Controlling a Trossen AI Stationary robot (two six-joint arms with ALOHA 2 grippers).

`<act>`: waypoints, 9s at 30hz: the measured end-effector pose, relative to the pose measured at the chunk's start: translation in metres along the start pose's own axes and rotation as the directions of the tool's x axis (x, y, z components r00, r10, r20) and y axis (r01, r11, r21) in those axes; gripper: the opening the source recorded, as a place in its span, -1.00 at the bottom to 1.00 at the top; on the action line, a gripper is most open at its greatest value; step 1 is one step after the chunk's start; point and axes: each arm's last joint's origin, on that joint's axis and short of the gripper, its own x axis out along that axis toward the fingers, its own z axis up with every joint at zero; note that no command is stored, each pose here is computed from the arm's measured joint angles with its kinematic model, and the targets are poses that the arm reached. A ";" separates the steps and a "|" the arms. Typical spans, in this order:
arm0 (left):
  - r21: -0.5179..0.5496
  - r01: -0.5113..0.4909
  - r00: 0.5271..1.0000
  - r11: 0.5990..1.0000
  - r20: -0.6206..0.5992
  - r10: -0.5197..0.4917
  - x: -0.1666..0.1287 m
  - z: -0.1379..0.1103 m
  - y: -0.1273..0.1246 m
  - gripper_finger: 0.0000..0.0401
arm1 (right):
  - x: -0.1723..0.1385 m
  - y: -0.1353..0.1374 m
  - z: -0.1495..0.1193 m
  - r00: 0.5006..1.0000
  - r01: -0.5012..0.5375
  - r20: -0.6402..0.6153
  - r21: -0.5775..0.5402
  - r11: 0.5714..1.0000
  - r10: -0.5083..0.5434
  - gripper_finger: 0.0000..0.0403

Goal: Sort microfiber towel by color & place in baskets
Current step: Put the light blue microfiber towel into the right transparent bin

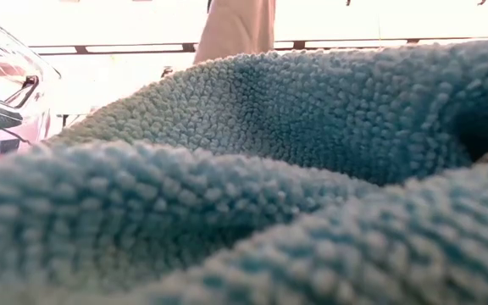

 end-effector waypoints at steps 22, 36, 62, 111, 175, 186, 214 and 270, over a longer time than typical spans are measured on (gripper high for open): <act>-0.012 0.098 0.995 0.995 0.009 -0.098 0.011 0.000 0.001 -1.00 | 0.002 -0.001 0.012 0.995 -0.008 0.100 -0.019 1.000 0.010 -0.18; -0.001 0.090 0.992 0.996 -0.086 -0.090 0.010 -0.010 0.002 -1.00 | 0.002 -0.001 0.010 0.996 -0.007 0.087 -0.013 1.000 0.008 -0.95; -0.173 -0.053 0.909 0.983 -0.416 -0.024 -0.010 -0.042 0.013 -0.39 | -0.016 -0.013 -0.004 0.992 0.038 -0.126 0.119 0.992 -0.023 -0.96; -0.202 -0.144 0.960 0.969 -0.266 0.087 -0.074 -0.041 0.038 -0.38 | -0.170 -0.029 0.072 0.980 -0.185 -0.017 0.293 0.938 0.199 -0.96; -0.170 -0.149 0.952 0.974 -0.291 0.095 -0.069 -0.045 0.037 -0.39 | -0.109 -0.017 -0.135 0.480 0.388 -0.857 0.017 0.922 -0.187 -0.95; -0.169 -0.151 0.952 0.974 -0.291 0.097 -0.069 -0.045 0.037 -0.39 | -0.099 -0.007 -0.143 0.538 0.351 -0.837 0.109 0.930 -0.105 -0.69; -0.158 -0.148 0.952 0.976 -0.291 0.097 -0.069 -0.045 0.037 -0.38 | -0.085 0.001 -0.074 0.839 0.187 -0.544 0.229 0.955 -0.034 -0.32; -0.126 -0.138 0.952 0.982 -0.291 0.097 -0.069 -0.045 0.037 -0.38 | 0.099 0.052 -0.104 0.783 0.212 -0.609 0.065 0.975 -0.130 -0.39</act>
